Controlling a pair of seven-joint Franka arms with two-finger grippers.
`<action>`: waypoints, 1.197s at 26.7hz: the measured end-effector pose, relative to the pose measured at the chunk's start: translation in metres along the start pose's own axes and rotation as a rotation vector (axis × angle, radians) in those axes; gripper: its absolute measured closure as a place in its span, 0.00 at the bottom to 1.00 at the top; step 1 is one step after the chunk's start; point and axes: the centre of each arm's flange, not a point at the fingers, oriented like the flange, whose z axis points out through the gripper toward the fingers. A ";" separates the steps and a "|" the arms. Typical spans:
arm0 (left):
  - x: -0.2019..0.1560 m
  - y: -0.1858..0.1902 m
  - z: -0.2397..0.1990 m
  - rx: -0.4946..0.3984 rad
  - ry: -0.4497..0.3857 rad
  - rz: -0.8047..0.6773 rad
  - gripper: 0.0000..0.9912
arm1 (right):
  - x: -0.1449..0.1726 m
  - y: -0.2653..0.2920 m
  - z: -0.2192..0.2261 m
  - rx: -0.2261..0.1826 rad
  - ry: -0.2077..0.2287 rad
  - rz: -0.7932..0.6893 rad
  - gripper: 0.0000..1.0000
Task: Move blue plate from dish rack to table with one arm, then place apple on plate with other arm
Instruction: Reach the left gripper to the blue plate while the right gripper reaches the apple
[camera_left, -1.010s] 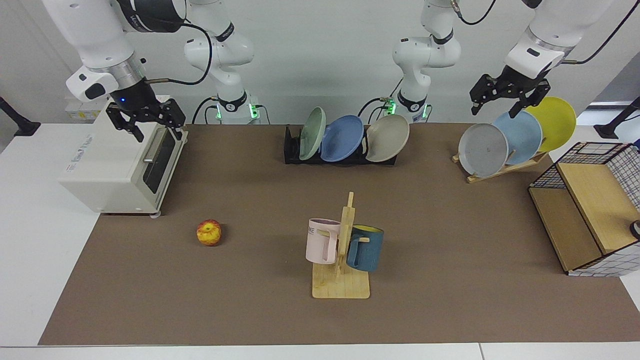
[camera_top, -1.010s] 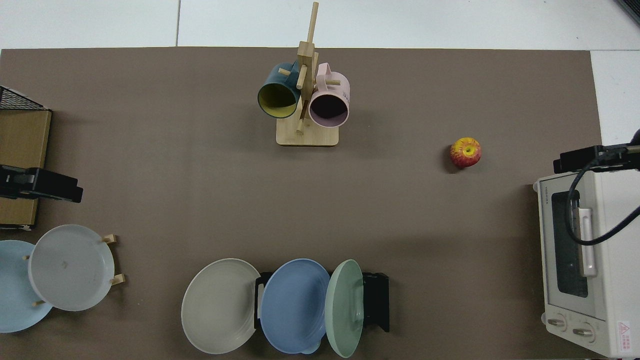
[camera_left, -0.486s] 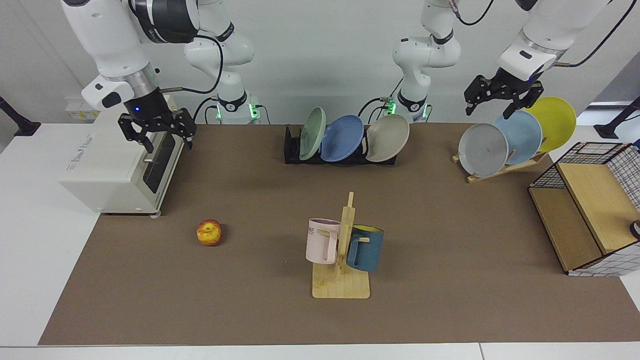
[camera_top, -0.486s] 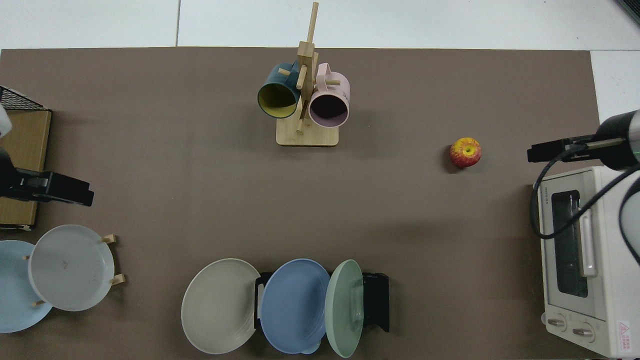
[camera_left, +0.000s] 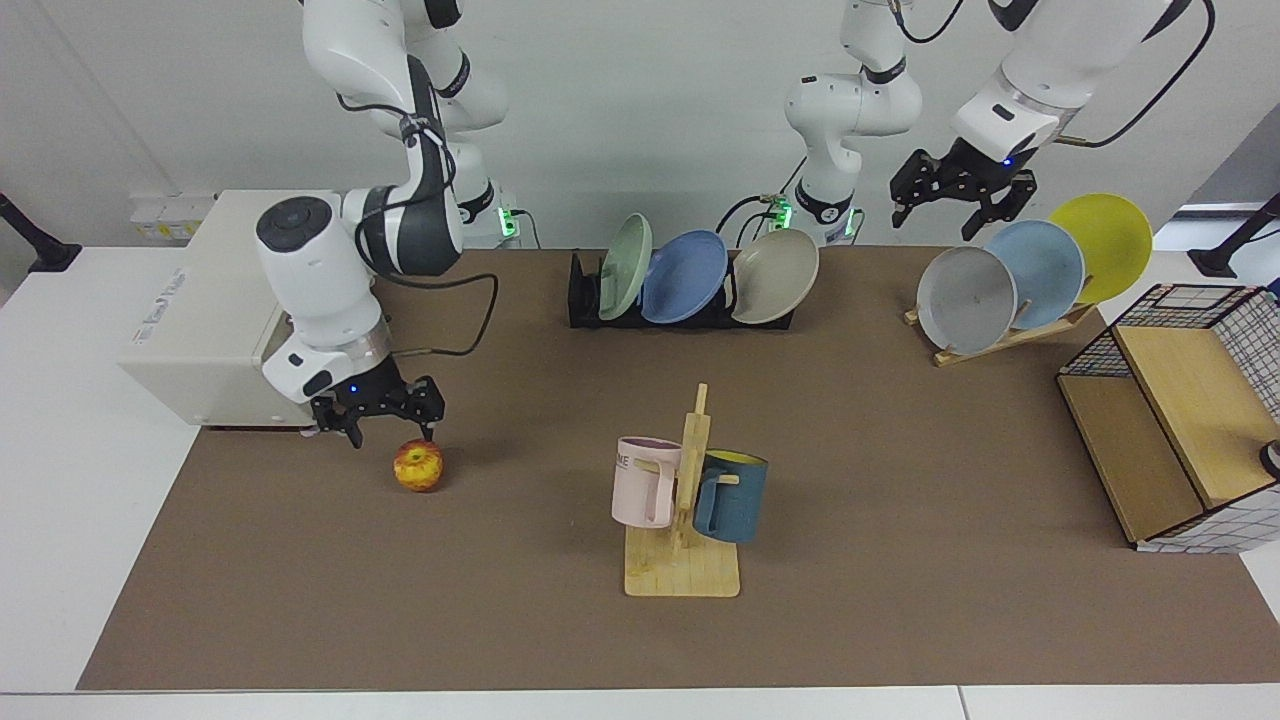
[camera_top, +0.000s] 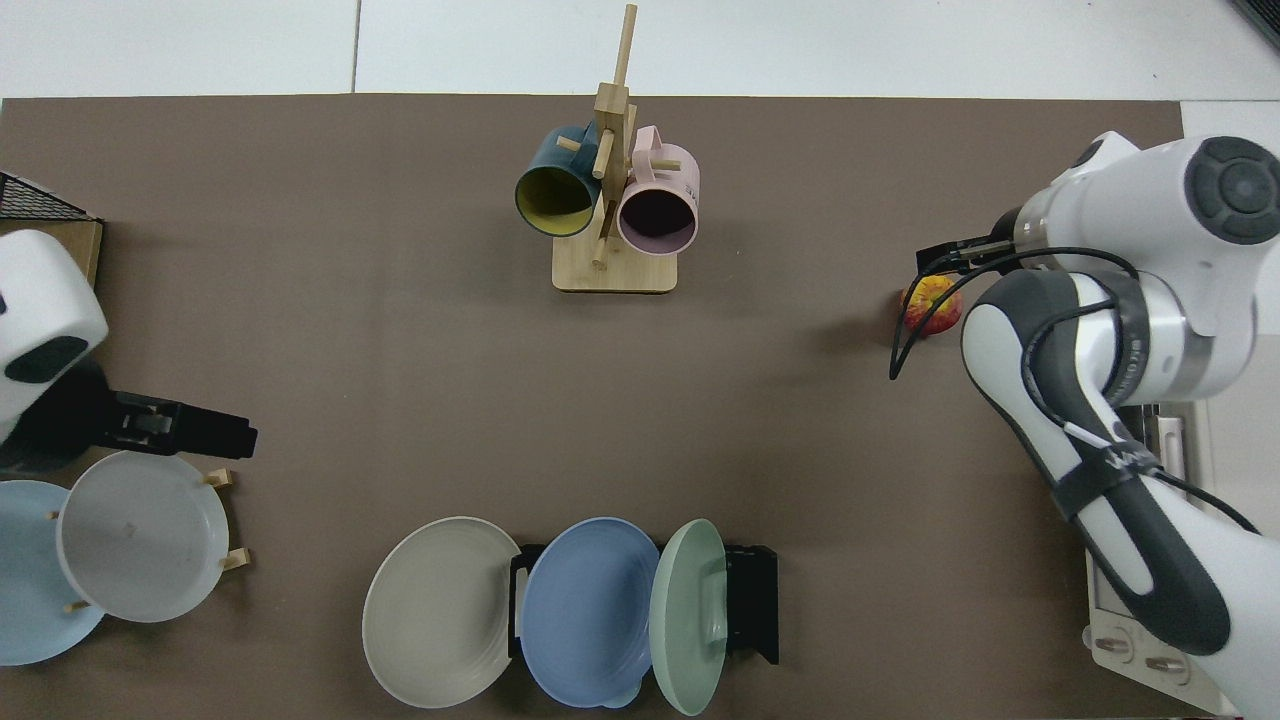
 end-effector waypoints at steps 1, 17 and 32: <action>-0.003 0.007 0.005 -0.009 0.002 0.011 0.00 | 0.001 -0.002 0.011 -0.001 -0.002 -0.002 0.00; -0.046 0.107 0.163 -0.182 -0.025 0.104 0.00 | -0.009 -0.001 0.096 -0.011 -0.075 -0.032 0.00; -0.101 0.171 0.279 -0.293 -0.073 0.038 0.01 | -0.021 -0.006 0.114 -0.012 -0.063 -0.042 0.01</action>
